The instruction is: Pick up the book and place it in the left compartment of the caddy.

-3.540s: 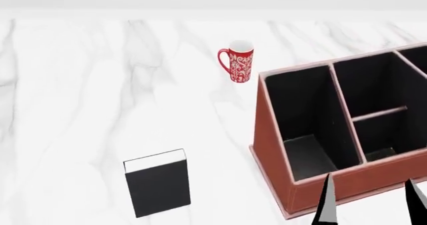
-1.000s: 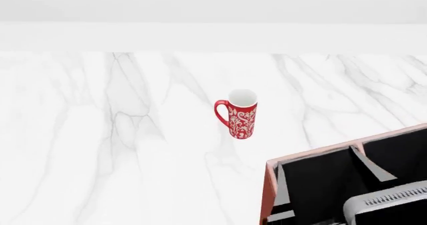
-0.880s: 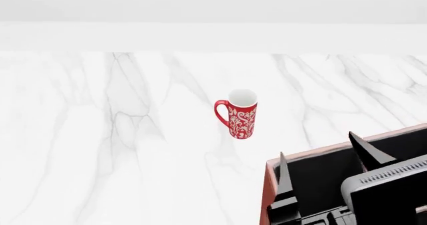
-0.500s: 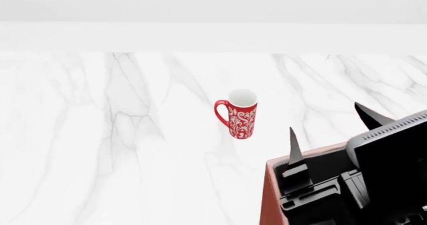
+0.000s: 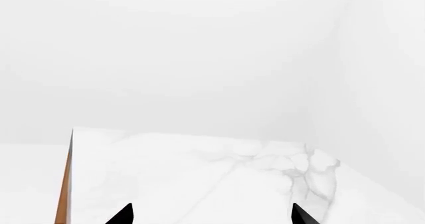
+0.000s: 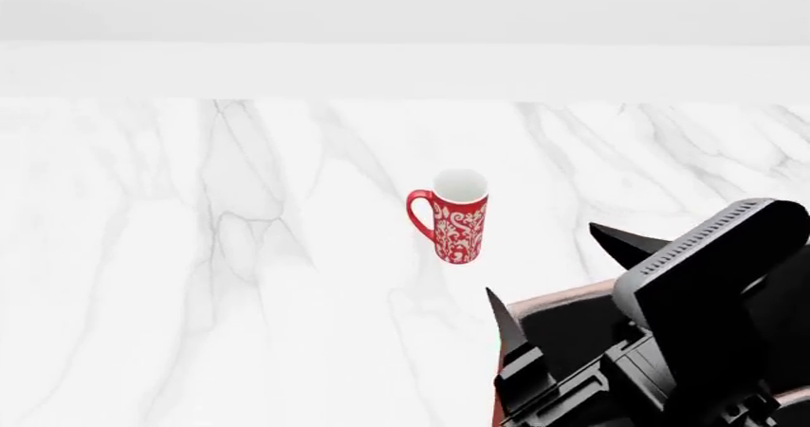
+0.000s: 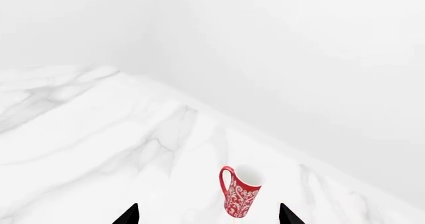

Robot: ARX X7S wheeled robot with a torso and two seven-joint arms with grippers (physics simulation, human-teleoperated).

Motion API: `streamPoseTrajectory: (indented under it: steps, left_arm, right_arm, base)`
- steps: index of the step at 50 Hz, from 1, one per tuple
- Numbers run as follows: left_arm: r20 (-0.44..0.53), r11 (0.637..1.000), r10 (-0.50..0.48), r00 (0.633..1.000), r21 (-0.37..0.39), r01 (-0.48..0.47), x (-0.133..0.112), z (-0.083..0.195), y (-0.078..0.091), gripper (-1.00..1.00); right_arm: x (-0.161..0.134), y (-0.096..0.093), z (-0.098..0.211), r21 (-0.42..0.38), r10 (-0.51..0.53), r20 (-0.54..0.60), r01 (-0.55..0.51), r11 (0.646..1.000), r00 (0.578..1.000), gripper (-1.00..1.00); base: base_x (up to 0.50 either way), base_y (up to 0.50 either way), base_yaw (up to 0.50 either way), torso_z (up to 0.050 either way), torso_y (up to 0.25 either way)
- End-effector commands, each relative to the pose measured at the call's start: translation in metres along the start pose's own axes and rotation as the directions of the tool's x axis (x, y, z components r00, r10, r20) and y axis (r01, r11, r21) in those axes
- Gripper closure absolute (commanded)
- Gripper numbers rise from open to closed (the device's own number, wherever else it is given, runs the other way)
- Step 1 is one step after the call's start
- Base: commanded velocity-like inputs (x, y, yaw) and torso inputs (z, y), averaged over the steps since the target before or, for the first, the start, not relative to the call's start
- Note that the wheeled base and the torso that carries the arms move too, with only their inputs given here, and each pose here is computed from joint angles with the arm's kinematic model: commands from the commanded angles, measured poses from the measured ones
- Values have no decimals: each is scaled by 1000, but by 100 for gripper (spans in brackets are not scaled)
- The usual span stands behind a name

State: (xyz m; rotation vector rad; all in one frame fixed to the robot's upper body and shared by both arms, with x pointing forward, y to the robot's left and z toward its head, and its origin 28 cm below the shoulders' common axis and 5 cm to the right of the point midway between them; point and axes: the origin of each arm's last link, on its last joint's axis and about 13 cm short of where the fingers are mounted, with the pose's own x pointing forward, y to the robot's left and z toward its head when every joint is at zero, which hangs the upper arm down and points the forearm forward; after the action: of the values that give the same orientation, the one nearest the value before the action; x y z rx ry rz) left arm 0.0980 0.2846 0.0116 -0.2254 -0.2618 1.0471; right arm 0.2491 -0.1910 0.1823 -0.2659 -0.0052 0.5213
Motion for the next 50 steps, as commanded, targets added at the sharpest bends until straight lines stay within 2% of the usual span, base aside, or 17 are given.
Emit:
streamPoseTrajectory:
  steps: [1, 6, 10, 20, 29, 37, 40, 50]
  left_arm:
    - [8, 995, -101, 995, 13, 101, -6, -3, -1, -100]
    - [7, 995, -97, 995, 11, 97, -6, -3, -1, -100]
    - [7, 995, -96, 995, 9, 96, -6, -3, 0, -100]
    - [7, 996, -94, 996, 10, 94, -5, -2, 0, -100]
    - [7, 995, -94, 996, 12, 94, -5, -2, -1, -100]
    - [6, 996, -94, 996, 12, 94, -6, -3, -1, -100]
    - [6, 996, -93, 996, 12, 93, -6, -3, 0, -100]
    - [6, 996, -93, 996, 12, 93, -6, -2, 0, -100]
  right_arm:
    - [3, 1, 0, 33, 87, -1, -87, 996, 996, -100]
    - [5, 4, 2, 39, 188, -52, -186, 982, 981, -100]
    - [8, 5, 1, 33, 217, -66, -215, 976, 974, -100]
    - [12, 8, 0, 30, 274, -96, -273, 962, 957, -100]
    - [13, 8, 1, 17, 269, -92, -268, 963, 959, -100]
    - [8, 13, -2, 30, 328, -123, -327, 945, 937, -100]
    - [3, 19, -6, 33, 377, -162, -376, 926, 912, -100]
    - [-3, 27, -1, 30, 432, -165, -433, 901, 887, -100]
  base:
    - [0, 0, 0, 0, 0]
    - [0, 0, 0, 0, 0]
    - [0, 0, 0, 0, 0]
    - [0, 0, 0, 0, 0]
    - [0, 0, 0, 0, 0]
    - [0, 0, 0, 0, 0]
    - [0, 0, 0, 0, 0]
    - [0, 0, 0, 0, 0]
